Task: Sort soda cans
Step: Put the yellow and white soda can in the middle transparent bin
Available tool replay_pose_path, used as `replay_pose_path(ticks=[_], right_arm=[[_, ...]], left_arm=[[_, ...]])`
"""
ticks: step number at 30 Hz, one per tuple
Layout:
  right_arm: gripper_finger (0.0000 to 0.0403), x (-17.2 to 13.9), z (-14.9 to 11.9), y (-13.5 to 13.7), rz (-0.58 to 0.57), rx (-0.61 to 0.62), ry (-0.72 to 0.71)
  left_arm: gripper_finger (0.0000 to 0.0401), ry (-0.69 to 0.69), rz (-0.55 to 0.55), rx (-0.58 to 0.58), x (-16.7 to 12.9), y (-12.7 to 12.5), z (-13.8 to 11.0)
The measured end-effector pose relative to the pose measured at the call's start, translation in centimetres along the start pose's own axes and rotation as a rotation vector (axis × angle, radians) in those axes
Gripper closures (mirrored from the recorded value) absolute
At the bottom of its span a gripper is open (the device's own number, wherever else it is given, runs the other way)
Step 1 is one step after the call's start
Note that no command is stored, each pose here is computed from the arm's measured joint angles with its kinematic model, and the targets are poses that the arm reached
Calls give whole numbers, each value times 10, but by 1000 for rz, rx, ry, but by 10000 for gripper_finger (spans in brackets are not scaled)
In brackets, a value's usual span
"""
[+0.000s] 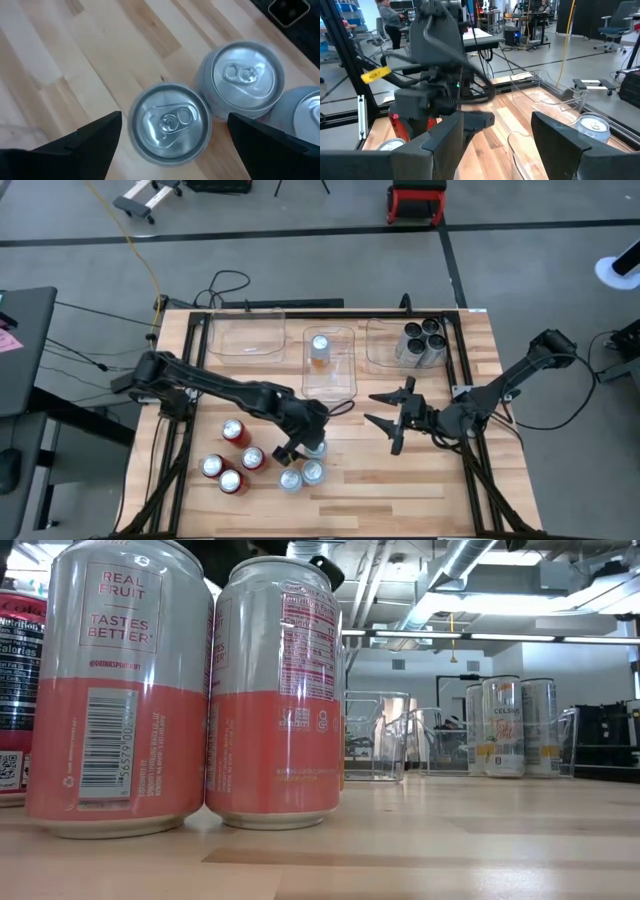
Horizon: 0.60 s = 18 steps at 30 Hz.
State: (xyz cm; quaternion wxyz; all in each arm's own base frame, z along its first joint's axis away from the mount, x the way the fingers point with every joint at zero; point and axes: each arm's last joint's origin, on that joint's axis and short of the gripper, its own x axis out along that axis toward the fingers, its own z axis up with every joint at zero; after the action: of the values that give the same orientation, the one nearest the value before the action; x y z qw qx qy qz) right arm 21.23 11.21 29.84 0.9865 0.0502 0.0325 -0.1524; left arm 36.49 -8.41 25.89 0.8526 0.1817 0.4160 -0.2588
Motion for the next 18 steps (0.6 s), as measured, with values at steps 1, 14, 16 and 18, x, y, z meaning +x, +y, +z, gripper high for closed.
replay_pose_path(ticks=[1,14,16,18], right_arm=[[148,0,0,0,0,-1,0],[148,1,0,-1,-6,1,-1],[148,1,0,-1,-6,2,-1],[148,1,0,-1,-7,2,-1]], left_arm=[[44,7,-7,-1,1,0,-1],[44,-30,-45,43,11,1,1],[44,-26,-51,43,17,2,0],[44,-13,-43,41,19,2,-1]])
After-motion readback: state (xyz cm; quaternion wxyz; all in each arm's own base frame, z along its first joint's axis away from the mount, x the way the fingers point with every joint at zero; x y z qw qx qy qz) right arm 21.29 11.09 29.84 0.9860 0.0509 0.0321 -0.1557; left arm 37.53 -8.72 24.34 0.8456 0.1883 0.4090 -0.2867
